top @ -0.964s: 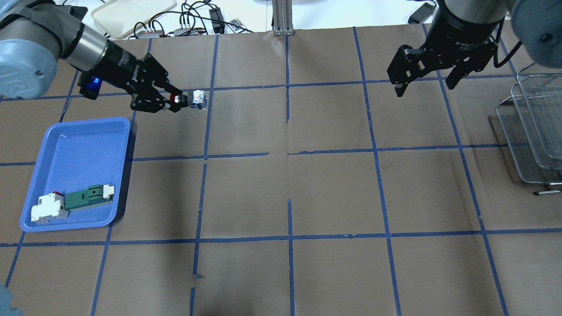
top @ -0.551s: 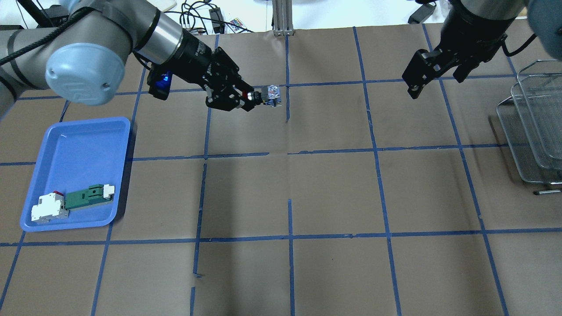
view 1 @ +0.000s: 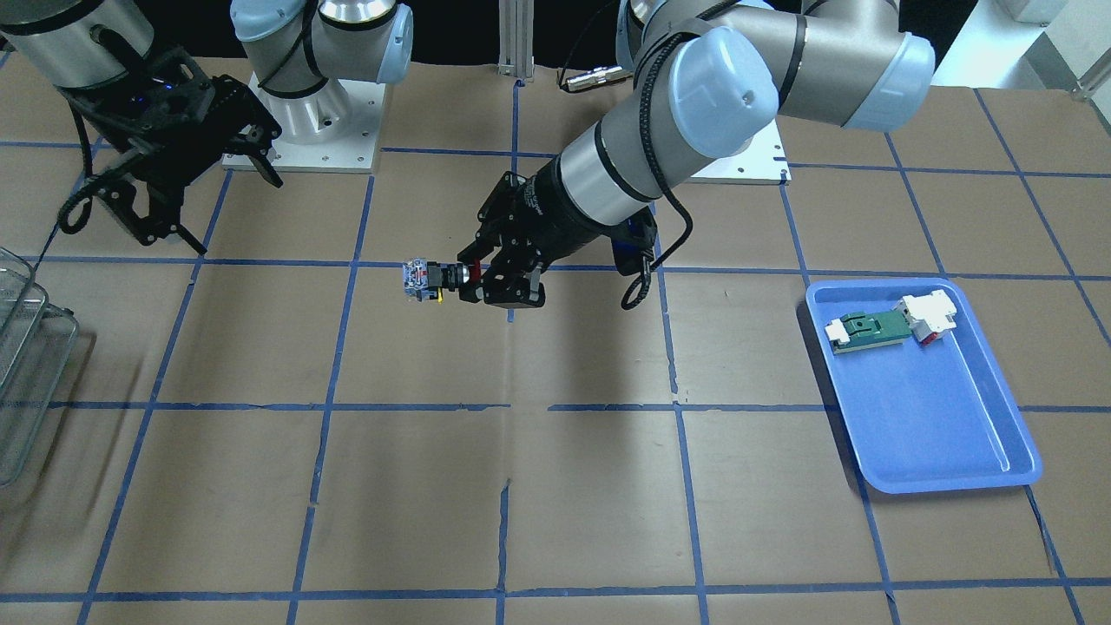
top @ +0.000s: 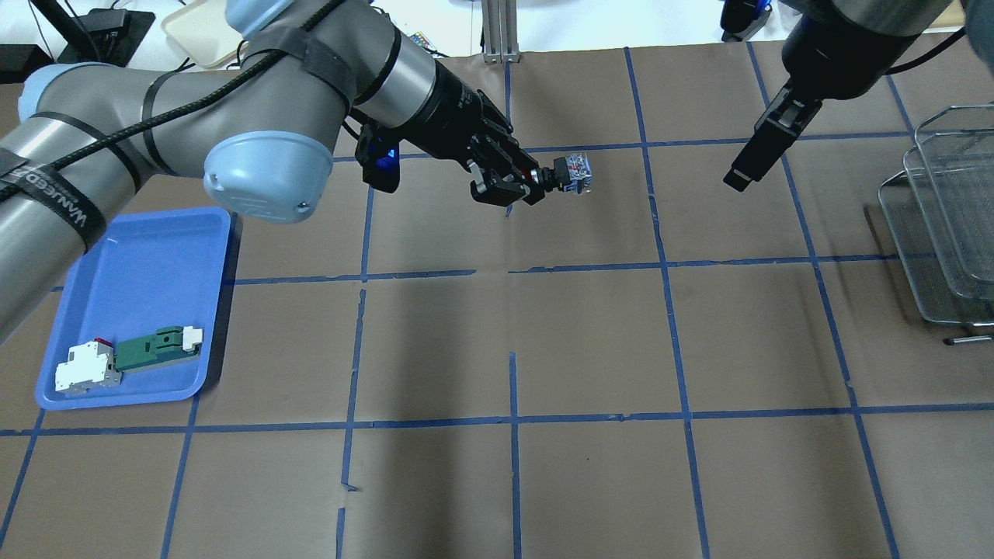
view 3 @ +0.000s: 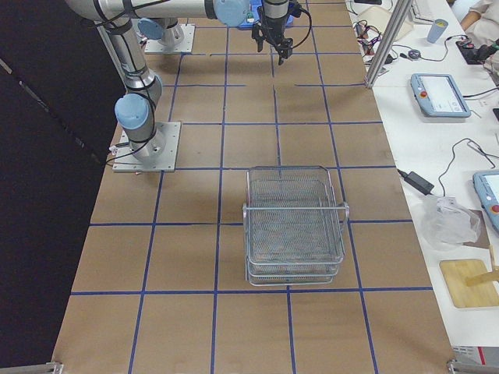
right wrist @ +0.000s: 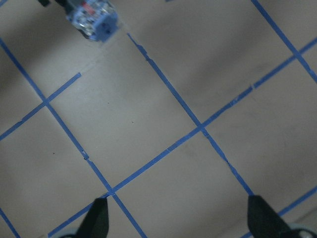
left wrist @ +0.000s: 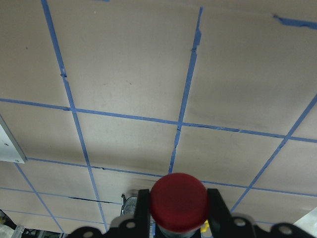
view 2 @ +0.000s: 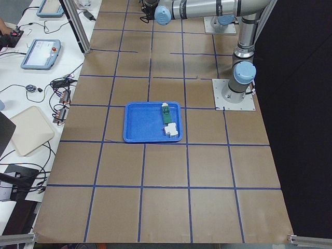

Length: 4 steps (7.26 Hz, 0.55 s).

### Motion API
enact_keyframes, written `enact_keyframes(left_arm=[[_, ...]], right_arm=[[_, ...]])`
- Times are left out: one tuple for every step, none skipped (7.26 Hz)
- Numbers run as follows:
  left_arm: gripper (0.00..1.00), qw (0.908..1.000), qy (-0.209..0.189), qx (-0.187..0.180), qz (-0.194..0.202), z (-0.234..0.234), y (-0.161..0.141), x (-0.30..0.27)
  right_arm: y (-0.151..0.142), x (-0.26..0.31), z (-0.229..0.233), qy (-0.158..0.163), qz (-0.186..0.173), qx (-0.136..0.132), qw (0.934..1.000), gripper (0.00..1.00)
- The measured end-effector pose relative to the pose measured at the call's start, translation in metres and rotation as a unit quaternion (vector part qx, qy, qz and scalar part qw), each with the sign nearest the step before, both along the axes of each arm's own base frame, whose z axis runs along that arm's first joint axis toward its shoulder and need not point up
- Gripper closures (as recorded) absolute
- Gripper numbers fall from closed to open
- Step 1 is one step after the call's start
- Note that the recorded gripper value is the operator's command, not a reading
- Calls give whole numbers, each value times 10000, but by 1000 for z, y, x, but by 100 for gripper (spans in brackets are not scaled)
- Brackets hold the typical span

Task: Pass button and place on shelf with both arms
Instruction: 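Carry the button toward the table center while the right gripper descends to meet it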

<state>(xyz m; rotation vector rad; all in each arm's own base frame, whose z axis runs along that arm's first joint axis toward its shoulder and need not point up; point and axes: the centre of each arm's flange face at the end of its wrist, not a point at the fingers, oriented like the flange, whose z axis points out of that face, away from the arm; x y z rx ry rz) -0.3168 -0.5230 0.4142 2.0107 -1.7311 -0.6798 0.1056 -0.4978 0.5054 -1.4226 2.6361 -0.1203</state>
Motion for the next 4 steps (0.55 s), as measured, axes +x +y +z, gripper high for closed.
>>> enact_keyframes(left_arm=[[100,10000,-58,11,37,3,7,-14],[100,10000,-60,-7,76,7,13,-26],[100,9999,-32,-50,124,10,16,-34],[100,9999,-8,-81,138,12,20,-41]], right_arm=[[3,4,-5,-142,704,-86,9974,0],[4,7,-7,-271,1430,-226,9891,0],[3,12,-9,-429,2066,-399,9767,0],[3,17,-8,-548,2514,-556,9647,0]])
